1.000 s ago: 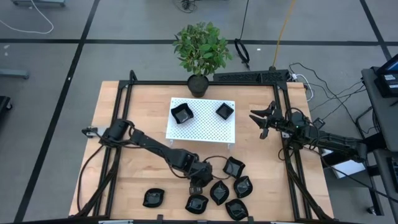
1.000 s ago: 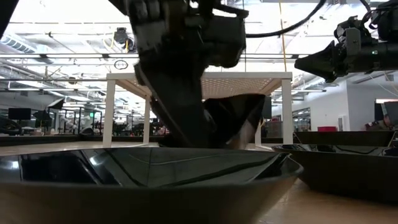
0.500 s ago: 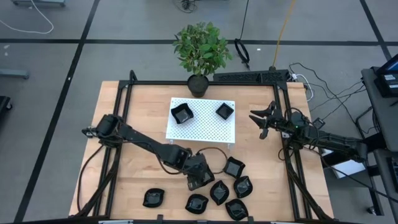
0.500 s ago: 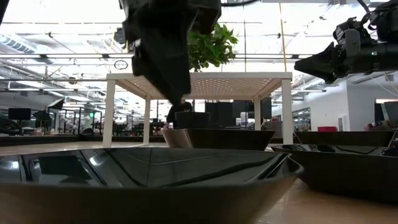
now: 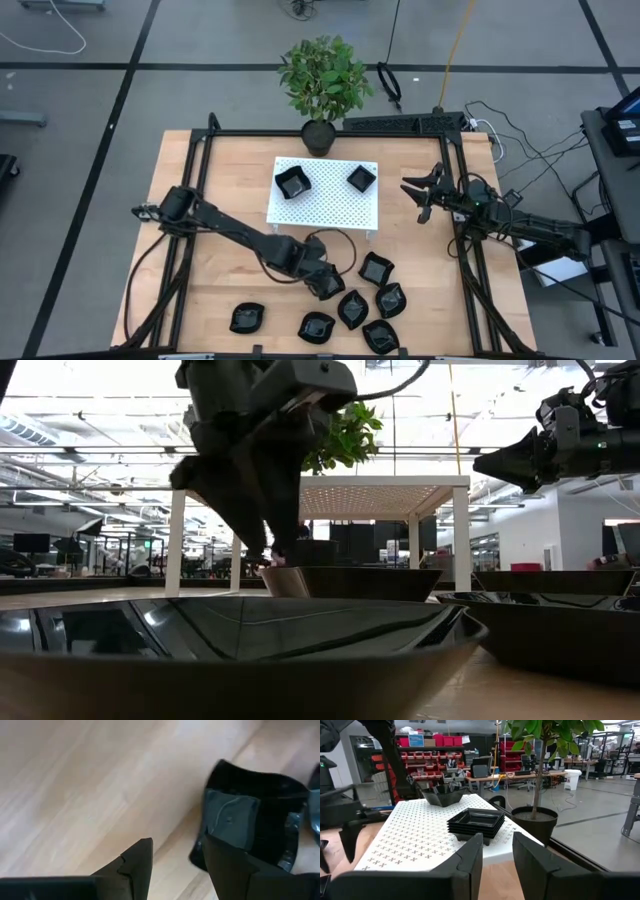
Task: Pick & Place Mini shaped plates
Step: Stack the black distorted square plate on top of the black distorted square plate on the shelf
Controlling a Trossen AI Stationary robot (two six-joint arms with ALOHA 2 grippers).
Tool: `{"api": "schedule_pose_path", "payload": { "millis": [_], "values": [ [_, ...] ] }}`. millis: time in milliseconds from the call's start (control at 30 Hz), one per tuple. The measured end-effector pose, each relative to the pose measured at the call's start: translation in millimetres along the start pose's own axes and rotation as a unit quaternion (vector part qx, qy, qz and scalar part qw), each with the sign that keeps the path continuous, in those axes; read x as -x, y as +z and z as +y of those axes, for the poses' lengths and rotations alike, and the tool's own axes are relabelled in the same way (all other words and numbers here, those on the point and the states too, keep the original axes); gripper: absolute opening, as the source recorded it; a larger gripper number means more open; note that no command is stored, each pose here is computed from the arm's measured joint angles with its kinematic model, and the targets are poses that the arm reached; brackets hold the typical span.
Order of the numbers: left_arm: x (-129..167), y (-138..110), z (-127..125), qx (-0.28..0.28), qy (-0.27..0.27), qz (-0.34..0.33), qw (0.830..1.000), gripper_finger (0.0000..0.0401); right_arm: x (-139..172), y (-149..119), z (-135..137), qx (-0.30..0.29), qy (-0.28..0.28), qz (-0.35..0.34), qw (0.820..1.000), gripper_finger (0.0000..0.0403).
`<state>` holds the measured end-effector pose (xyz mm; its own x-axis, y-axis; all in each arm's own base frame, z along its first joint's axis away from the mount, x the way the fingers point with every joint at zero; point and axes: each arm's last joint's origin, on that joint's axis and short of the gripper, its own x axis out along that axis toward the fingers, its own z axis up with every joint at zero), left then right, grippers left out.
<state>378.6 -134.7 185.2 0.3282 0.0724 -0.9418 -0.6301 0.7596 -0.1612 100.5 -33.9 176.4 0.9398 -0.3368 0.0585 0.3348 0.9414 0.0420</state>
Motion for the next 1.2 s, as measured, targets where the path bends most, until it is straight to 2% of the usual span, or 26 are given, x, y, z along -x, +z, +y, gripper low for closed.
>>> {"api": "schedule_pose_path", "payload": {
  "millis": [133, 300, 533, 733, 1000, 1100, 1200],
  "values": [
    [-7, 0, -4, -0.044, -0.013, -0.002, 0.999, 0.0175, 0, 0, 0, 0.0, 0.0, 0.0, 1.0, 0.0096],
    [-11, 2, -7, -0.067, -0.027, -0.009, 0.997, 0.0175, 0, 0, 0, 0.0, 0.0, 0.001, 1.0, 0.0094],
    [-25, 3, -9, -0.071, -0.031, -0.006, 0.997, 0.0175, 0, 0, 0, 0.0, 0.0, 0.0, 1.0, 0.0095],
    [-24, 3, -9, -0.072, -0.034, -0.005, 0.997, 0.0175, 0, -1, 0, 0.0, 0.0, 0.003, 1.0, 0.0096],
    [-23, 1, -9, -0.099, -0.039, 0.011, 0.994, 0.0174, 0, -1, 0, 0.0, 0.0, 0.003, 1.0, 0.0095],
    [-24, 1, -8, -0.102, -0.037, 0.01, 0.994, 0.0158, 0, 0, 0, 0.0, 0.0, 0.003, 1.0, 0.0095],
    [-27, 1, -5, -0.098, -0.036, 0.01, 0.995, 0.0125, 0, 0, 0, 0.0, 0.0, 0.003, 1.0, 0.0094]
  ]
}}
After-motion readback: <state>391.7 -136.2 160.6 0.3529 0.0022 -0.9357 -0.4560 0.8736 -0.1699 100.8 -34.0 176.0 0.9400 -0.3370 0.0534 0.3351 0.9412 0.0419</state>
